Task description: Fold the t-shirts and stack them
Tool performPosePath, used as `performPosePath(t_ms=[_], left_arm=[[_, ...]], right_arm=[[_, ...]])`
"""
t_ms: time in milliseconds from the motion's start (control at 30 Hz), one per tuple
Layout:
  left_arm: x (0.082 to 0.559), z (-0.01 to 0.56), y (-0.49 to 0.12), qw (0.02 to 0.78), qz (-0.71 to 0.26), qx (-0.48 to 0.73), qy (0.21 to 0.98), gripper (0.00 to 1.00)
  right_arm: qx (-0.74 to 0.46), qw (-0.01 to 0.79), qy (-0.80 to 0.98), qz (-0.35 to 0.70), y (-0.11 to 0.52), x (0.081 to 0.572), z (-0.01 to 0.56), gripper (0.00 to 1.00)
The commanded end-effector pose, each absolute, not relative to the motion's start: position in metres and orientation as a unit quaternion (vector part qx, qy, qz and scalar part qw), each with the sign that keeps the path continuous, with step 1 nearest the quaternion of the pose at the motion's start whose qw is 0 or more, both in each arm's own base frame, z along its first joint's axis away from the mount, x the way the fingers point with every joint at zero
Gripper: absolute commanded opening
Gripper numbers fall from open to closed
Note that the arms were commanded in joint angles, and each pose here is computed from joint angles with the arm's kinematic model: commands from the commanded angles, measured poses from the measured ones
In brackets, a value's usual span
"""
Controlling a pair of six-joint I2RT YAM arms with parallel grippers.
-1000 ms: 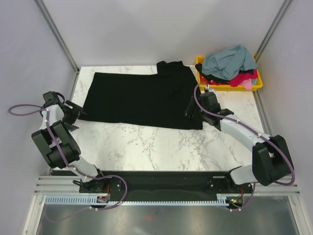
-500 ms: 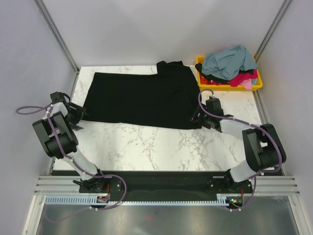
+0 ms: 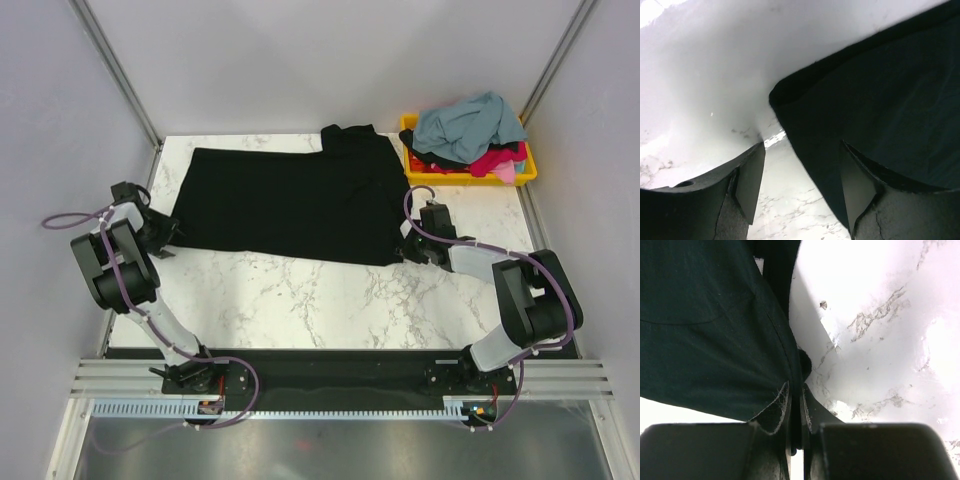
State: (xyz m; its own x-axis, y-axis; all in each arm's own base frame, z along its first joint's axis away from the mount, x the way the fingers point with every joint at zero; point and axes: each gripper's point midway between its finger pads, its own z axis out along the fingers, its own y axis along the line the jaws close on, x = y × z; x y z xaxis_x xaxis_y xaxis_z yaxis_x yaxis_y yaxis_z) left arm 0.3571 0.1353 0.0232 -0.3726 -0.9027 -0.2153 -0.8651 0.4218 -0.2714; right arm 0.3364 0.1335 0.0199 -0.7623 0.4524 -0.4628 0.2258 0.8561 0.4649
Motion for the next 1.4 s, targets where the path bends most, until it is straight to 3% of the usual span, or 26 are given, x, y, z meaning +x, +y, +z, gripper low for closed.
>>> performPosePath(t_ms=[0,100,200,233,267,300,500,667,967,1367], left_arm=[[0.38,0.015,0.146,0.183,-0.04,-0.546,0.816,0.68],[0.391,0.008,0.143,0.18,-0.042,-0.544,0.818,0.68],[0.393,-0.002,0.137,0.168,-0.048,-0.542,0.822,0.49],[0.392,-0.004,0.136,0.167,-0.048,-0.543,0.822,0.28],[0.392,-0.005,0.134,0.167,-0.049,-0.543,0.821,0.19],[0.389,-0.007,0.134,0.165,-0.047,-0.543,0.822,0.02],[0.379,0.019,0.131,0.187,-0.043,-0.533,0.824,0.02],[0.342,0.049,0.115,0.197,-0.051,-0.526,0.826,0.02],[0.275,0.083,0.088,0.209,-0.078,-0.527,0.82,0.02],[0.224,0.128,0.089,0.251,-0.093,-0.537,0.8,0.03]], right_arm=[[0.173,0.281,0.925,0.19,0.132,0.328,0.015,0.08],[0.17,0.272,0.929,0.183,0.13,0.324,0.013,0.05],[0.168,0.273,0.93,0.181,0.129,0.325,0.014,0.01],[0.168,0.272,0.93,0.181,0.128,0.324,0.014,0.0],[0.169,0.274,0.929,0.182,0.128,0.325,0.015,0.0],[0.17,0.273,0.929,0.183,0.127,0.325,0.016,0.0],[0.188,0.289,0.922,0.179,0.112,0.339,0.034,0.0],[0.23,0.309,0.909,0.157,0.078,0.344,0.057,0.0],[0.276,0.33,0.89,0.153,0.047,0.303,0.09,0.0],[0.337,0.292,0.878,0.177,0.054,0.236,0.074,0.0]])
